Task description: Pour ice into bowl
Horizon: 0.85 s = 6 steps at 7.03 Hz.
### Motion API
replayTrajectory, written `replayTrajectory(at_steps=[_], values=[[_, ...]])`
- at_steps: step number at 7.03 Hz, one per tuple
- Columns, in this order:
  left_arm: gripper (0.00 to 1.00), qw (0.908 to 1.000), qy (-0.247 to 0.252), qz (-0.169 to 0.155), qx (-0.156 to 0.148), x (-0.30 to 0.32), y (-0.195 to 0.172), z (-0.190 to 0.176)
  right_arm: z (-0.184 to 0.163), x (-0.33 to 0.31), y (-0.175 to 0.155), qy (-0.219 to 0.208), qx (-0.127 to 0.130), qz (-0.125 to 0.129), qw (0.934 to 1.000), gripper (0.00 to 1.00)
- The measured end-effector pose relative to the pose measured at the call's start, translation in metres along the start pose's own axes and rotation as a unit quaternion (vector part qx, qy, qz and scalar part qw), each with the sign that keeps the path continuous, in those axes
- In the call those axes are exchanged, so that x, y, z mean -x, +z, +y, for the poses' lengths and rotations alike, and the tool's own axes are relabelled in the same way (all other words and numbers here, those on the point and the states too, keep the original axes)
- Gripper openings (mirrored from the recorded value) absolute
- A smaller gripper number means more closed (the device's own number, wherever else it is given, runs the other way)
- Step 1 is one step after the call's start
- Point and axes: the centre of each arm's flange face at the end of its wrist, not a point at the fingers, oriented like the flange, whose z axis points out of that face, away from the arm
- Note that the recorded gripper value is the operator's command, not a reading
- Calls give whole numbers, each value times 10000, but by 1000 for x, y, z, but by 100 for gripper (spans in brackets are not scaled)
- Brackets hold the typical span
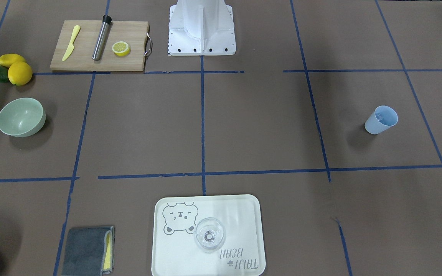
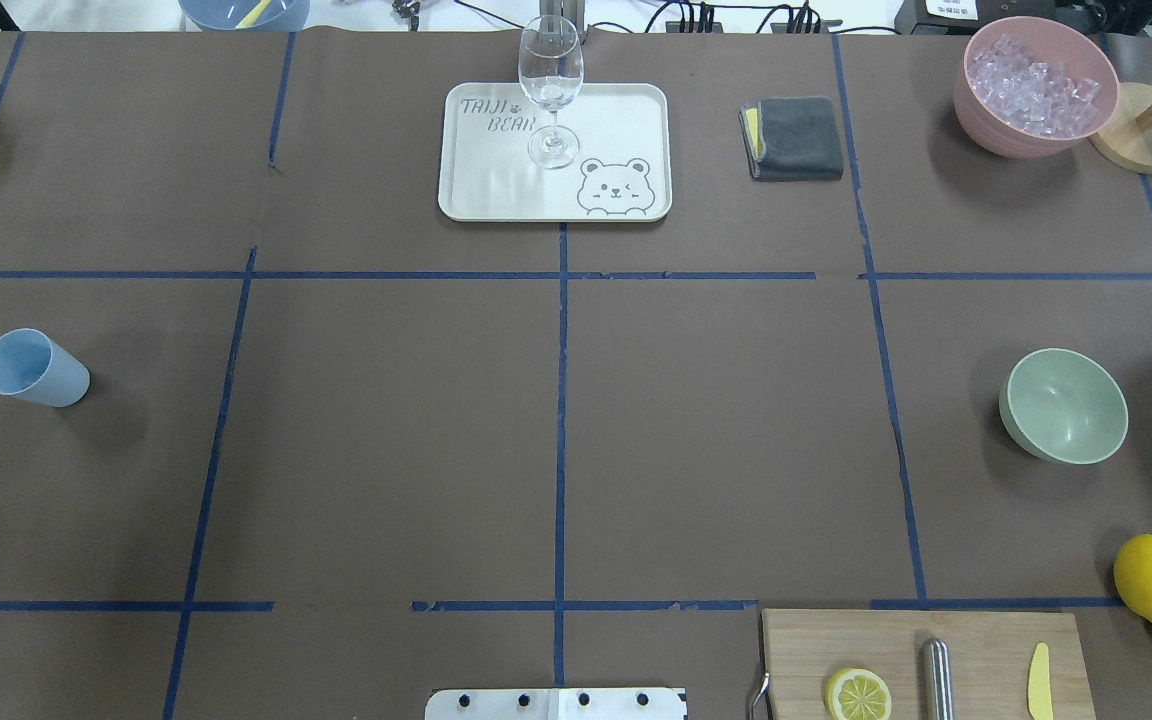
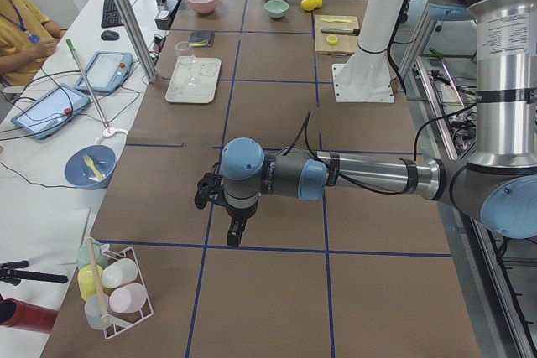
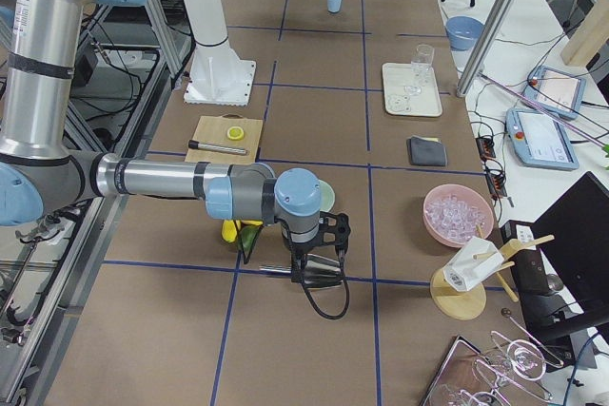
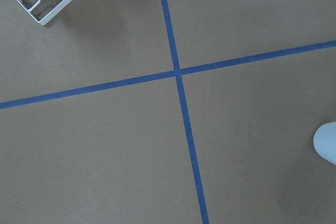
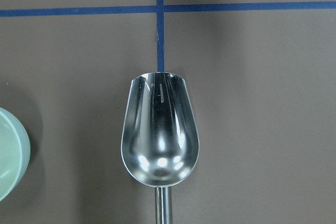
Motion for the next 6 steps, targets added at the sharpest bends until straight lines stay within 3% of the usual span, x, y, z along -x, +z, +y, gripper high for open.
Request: replayTrajectory(at_steps=[4, 6], values=[[100, 10000, -5, 1, 18, 1, 1, 1, -4, 1, -1, 14, -21, 20, 10000, 100], [100, 10000, 3, 0, 11, 1, 1, 1, -32, 22, -22, -276, -364, 8, 9990, 100]])
